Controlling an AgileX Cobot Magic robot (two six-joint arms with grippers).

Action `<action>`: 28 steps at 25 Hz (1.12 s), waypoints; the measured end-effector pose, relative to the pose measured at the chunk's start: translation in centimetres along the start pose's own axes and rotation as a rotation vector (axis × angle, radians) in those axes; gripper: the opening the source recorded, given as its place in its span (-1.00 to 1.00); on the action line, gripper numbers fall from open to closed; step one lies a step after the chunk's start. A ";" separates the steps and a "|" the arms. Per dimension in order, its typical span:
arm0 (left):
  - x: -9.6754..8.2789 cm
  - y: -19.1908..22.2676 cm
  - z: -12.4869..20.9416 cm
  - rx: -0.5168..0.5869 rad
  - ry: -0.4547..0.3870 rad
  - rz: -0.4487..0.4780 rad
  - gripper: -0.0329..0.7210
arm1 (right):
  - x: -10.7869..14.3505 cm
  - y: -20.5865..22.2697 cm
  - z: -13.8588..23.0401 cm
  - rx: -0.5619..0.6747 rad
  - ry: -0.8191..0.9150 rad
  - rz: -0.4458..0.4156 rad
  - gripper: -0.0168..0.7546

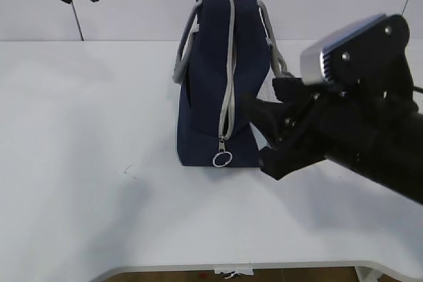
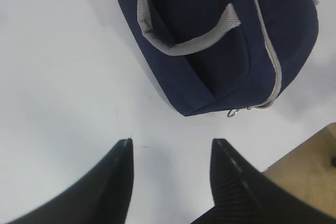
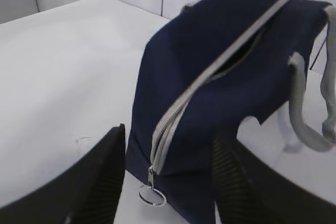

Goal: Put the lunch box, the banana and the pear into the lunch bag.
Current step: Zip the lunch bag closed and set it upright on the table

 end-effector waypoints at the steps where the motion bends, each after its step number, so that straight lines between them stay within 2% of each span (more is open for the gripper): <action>1: 0.0 0.0 0.0 0.000 0.000 0.000 0.05 | -0.2 0.2 0.6 -0.007 0.012 0.014 0.09; 9: 0.0 0.0 0.0 0.000 0.001 -0.002 0.05 | 0.6 2.9 4.9 0.065 0.093 -0.004 0.09; 20: 0.0 0.0 0.0 0.000 0.000 -0.002 0.05 | 1.7 4.4 7.2 0.084 0.083 -0.063 0.09; 24: 0.0 0.0 0.0 0.000 0.000 -0.002 0.05 | 1.8 4.9 8.5 0.126 0.085 -0.063 0.09; 28: 0.0 0.0 0.0 0.000 0.000 -0.002 0.05 | 1.2 5.3 9.8 0.167 0.133 -0.011 0.09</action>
Point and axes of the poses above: a point on each arm's last joint axis where the gripper is mounted, y pointing out along that axis toward the gripper, x along the wrist's bending axis when the last joint is at zero, z = x × y, the point moved 5 cm from there along y, pointing out along that axis toward the gripper, and after that the axes turned 2 degrees about y, right-handed, at the moved point
